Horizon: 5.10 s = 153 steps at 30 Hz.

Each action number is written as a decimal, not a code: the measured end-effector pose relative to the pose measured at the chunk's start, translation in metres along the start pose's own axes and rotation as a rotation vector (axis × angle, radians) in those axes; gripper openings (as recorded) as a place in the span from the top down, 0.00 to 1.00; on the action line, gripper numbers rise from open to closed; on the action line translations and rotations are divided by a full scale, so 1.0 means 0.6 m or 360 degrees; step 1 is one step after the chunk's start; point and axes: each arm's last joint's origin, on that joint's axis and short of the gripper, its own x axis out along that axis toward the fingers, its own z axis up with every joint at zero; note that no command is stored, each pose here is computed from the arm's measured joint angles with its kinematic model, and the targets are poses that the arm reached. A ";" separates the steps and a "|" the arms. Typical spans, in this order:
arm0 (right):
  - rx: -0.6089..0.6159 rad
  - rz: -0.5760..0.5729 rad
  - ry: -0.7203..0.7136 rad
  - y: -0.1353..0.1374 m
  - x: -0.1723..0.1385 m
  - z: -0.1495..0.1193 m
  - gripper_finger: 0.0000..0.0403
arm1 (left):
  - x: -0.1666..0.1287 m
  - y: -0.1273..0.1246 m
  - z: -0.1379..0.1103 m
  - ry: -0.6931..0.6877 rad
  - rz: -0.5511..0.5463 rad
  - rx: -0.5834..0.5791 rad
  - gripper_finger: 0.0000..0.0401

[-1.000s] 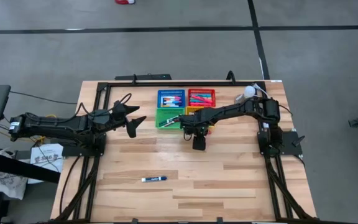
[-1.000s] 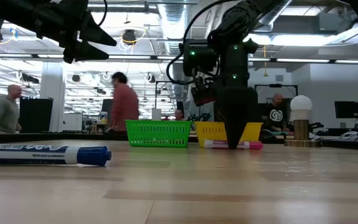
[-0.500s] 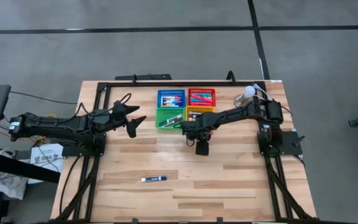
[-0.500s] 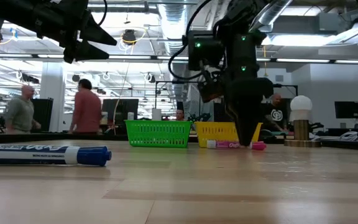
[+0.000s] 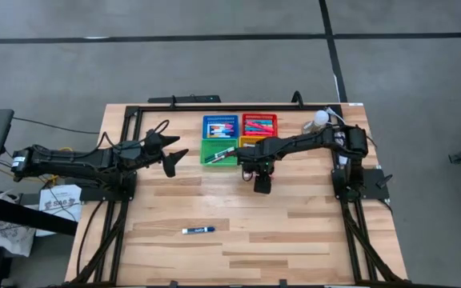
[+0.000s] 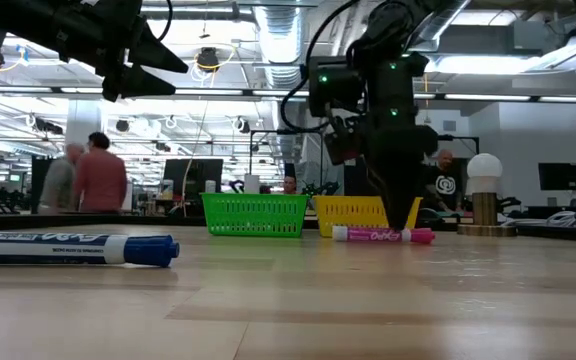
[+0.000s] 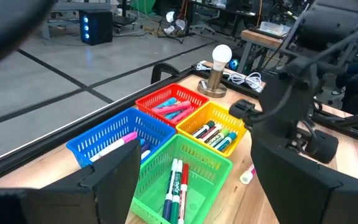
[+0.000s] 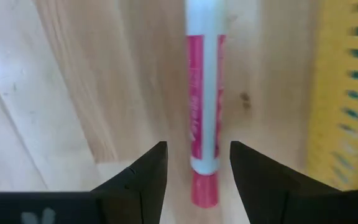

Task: Pick & Place Markers
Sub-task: Put the large pink marker into the yellow bin, then put the large blue marker into the yellow bin

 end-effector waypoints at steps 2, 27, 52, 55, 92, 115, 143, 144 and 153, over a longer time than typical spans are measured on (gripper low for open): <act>-0.0009 -0.0002 0.0008 0.003 0.007 -0.003 0.59 | 0.000 0.000 0.000 0.0000 0.0000 0.0000 0.24; 0.0020 -0.0023 -0.0099 0.016 0.040 0.018 0.61 | 0.000 -0.001 0.001 -0.0010 -0.0026 -0.0008 0.24; 0.0132 0.0038 -0.0026 0.026 0.015 -0.001 0.85 | 0.000 -0.001 0.002 -0.0015 -0.0022 -0.0010 0.24; 0.0120 0.0118 -0.0106 0.032 -0.031 0.000 0.84 | 0.000 -0.001 0.002 -0.0017 -0.0023 -0.0011 0.24; -0.0035 -0.0281 -0.0337 -0.105 -0.107 0.013 0.84 | 0.005 -0.005 0.005 -0.0049 -0.0034 -0.0035 0.24; -0.0028 -0.0197 -0.0133 -0.153 -0.047 0.018 0.83 | 0.011 -0.007 0.002 -0.0041 -0.0027 -0.0024 0.24; -0.0088 -0.0232 -0.0279 -0.099 -0.150 0.060 0.68 | 0.011 -0.007 0.003 -0.0044 -0.0029 -0.0026 0.24; -0.0098 -0.0231 -0.0295 -0.090 -0.162 0.061 0.68 | 0.011 -0.007 0.003 -0.0045 -0.0029 -0.0026 0.24; -0.0044 -0.0232 -0.0602 -0.033 -0.291 -0.007 0.69 | 0.010 -0.013 0.002 -0.0013 -0.0194 -0.0027 0.24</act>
